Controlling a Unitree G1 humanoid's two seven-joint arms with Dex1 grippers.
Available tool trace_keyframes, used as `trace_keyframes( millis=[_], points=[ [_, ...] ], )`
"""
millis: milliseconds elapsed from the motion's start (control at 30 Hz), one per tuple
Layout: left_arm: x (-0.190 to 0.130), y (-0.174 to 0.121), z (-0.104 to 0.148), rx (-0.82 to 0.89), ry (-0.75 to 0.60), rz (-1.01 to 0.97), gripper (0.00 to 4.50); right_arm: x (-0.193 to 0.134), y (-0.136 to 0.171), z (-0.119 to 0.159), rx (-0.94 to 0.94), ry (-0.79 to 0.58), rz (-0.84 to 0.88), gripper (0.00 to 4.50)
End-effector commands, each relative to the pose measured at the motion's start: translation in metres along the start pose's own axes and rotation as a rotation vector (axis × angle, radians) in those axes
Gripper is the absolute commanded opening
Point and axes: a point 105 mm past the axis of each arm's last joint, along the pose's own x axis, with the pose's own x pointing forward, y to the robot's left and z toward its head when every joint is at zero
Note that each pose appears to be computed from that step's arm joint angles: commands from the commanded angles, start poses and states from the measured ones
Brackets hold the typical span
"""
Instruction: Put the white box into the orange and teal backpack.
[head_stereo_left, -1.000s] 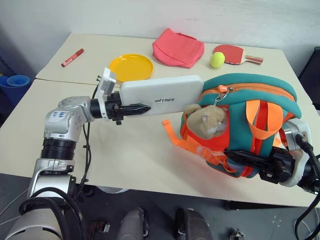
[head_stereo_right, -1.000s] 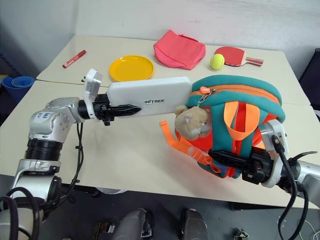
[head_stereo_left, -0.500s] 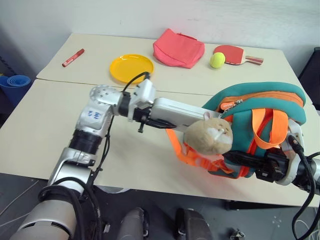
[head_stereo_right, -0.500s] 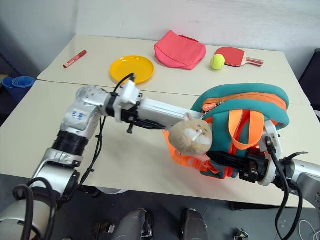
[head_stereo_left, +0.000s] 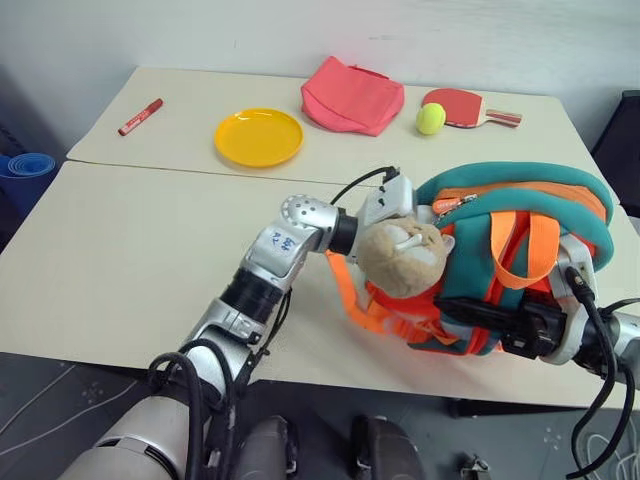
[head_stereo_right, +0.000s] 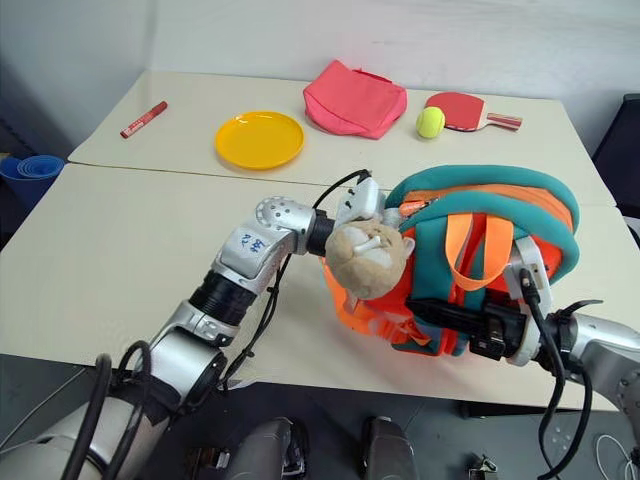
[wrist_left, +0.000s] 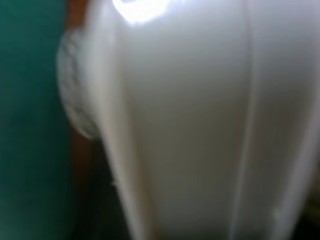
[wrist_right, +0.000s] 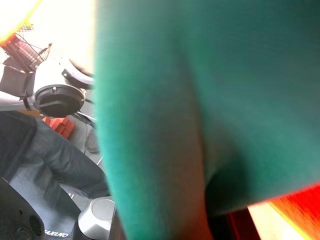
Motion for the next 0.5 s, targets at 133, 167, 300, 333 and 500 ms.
trace_keyframes(
  millis=[133, 167, 300, 333, 500],
  points=[
    [-0.081, 0.016, 0.006, 0.07, -0.001, 0.037, 4.32, -0.003, -0.002, -0.004, -0.017, 0.001, -0.049, 0.0],
    [-0.097, 0.012, 0.004, 0.058, 0.013, 0.002, 4.46, -0.004, -0.003, -0.006, -0.015, 0.006, -0.055, 0.0],
    [-0.135, -0.002, -0.005, 0.08, 0.075, -0.091, 4.46, -0.005, -0.008, -0.005, -0.03, 0.015, -0.069, 0.0],
    [-0.139, -0.006, -0.006, 0.101, 0.078, -0.1, 4.46, -0.005, -0.01, -0.004, -0.034, 0.015, -0.072, 0.0],
    [-0.121, -0.024, 0.015, 0.171, -0.084, -0.112, 4.46, -0.002, -0.014, -0.004, -0.043, 0.027, -0.074, 0.0]
  ],
)
